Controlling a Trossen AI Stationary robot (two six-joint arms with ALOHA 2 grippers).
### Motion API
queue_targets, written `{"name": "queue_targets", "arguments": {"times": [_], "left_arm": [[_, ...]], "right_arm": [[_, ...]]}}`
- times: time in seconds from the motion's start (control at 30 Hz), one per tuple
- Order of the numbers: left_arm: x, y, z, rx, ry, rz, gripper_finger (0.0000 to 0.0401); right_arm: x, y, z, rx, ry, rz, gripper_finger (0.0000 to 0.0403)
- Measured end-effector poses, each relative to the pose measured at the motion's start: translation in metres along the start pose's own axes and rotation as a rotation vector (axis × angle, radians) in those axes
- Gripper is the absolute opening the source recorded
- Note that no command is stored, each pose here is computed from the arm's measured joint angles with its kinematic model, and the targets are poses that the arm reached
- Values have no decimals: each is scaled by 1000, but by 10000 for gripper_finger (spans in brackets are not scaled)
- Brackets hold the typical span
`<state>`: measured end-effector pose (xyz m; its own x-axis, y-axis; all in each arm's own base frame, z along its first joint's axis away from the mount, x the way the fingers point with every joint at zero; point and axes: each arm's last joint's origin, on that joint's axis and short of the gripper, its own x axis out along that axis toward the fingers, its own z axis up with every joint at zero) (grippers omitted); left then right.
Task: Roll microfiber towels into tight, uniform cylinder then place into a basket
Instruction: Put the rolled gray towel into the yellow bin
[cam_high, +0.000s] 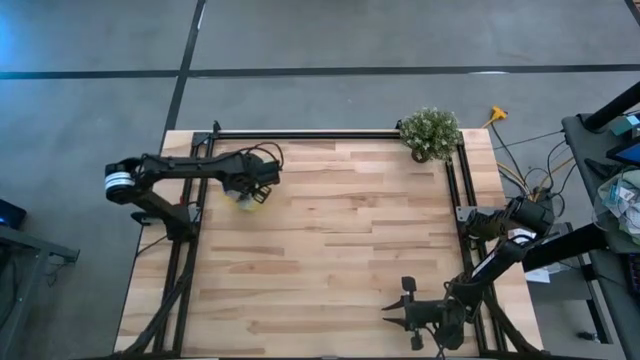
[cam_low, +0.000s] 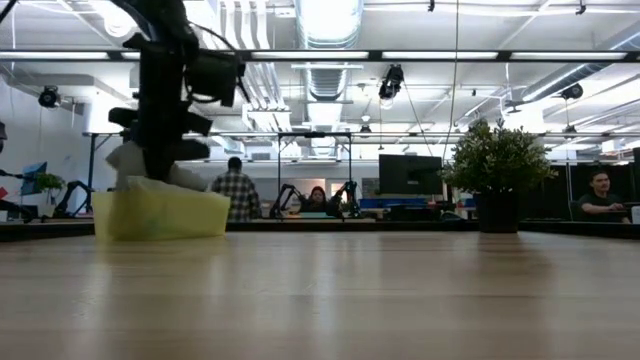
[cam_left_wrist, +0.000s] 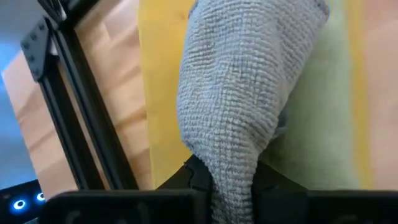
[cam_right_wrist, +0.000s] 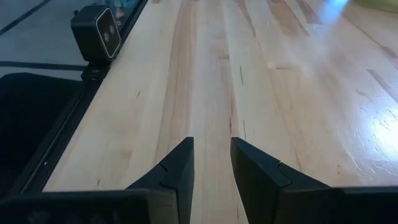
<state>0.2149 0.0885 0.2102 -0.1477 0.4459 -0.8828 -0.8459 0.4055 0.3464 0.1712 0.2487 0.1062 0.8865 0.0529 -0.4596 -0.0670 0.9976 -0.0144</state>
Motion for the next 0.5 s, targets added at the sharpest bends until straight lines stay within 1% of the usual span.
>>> {"name": "queue_targets", "arguments": {"times": [0.1, 0.2, 0.33, 0.43, 0.5], "left_arm": [[14, 0, -12, 10, 15, 12, 14], [28, -2, -21, 5, 11, -8, 15], [39, -9, -25, 4, -11, -124, 15], [39, -14, -24, -17, -27, -246, 15], [38, -15, -22, -27, -38, -290, 15]], "right_arm": [[0, 0, 0, 0, 0, 0, 100], [0, 0, 0, -1, 0, -1, 100], [0, 0, 0, -3, -1, -2, 100], [0, 0, 0, -4, -1, -1, 100], [0, 0, 0, -4, -2, -1, 100]]}}
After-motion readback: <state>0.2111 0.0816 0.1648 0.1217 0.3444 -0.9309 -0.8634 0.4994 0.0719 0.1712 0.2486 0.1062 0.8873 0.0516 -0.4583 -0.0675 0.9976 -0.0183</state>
